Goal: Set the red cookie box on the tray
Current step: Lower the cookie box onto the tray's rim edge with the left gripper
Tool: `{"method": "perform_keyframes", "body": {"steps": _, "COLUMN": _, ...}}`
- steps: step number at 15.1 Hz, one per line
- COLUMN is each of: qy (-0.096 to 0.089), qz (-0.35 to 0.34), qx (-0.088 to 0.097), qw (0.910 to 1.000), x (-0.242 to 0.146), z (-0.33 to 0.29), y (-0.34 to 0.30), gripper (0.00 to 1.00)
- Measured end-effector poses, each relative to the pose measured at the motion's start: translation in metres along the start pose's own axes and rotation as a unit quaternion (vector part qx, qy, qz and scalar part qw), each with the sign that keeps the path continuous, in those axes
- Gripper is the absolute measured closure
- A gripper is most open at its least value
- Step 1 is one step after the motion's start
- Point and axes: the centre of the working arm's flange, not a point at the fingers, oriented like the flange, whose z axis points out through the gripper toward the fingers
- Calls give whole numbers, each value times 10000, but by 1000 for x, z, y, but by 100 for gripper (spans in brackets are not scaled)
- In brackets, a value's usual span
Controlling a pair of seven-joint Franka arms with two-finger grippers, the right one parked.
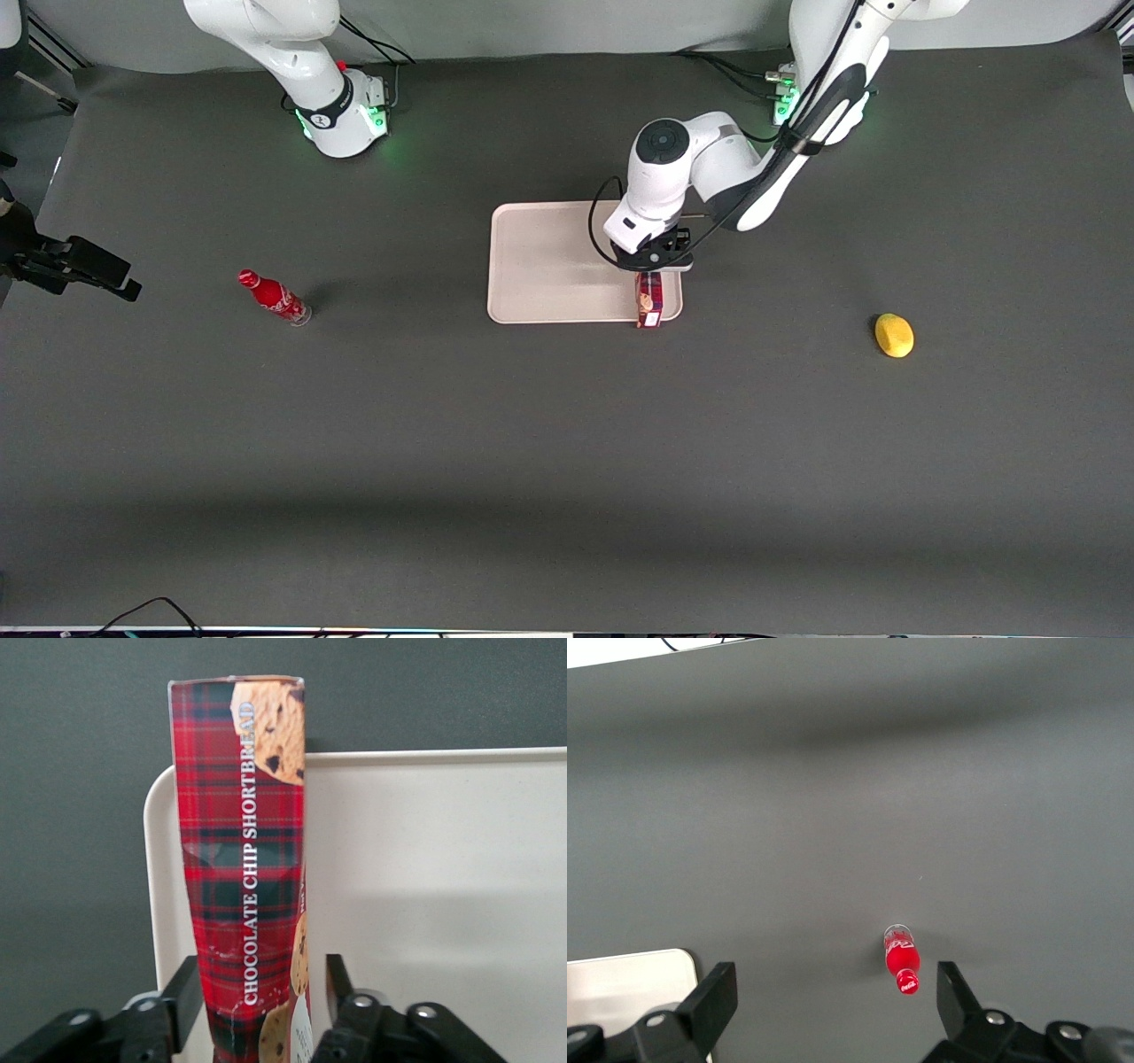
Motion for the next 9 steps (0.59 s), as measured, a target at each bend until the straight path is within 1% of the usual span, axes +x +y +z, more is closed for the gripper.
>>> {"method": "perform_keyframes", "body": {"steps": 3, "qy": 2, "qz": 4, "qx": 1, "qw": 10000, "x": 0, "z": 0, "y": 0, "gripper": 7}}
{"method": "perform_keyframes", "body": {"steps": 4, "qy": 5, "qz": 3, "qx": -1, "qw": 10000, "x": 0, "z": 0, "y": 0, "gripper": 0}}
{"method": "perform_keyframes", "body": {"steps": 7, "qy": 63, "qz": -16, "qx": 38, "qw": 10000, "x": 6, "z": -5, "y": -2, "gripper": 0}}
{"method": "perform_keyframes", "body": {"steps": 8, "qy": 122, "qz": -25, "qx": 105, "qw": 9999, "x": 12, "z": -12, "y": -3, "gripper": 0}}
{"method": "perform_keyframes", "body": {"steps": 9, "qy": 206, "qz": -37, "qx": 227, "qw": 9995, "x": 21, "z": -25, "y": -5, "gripper": 0}}
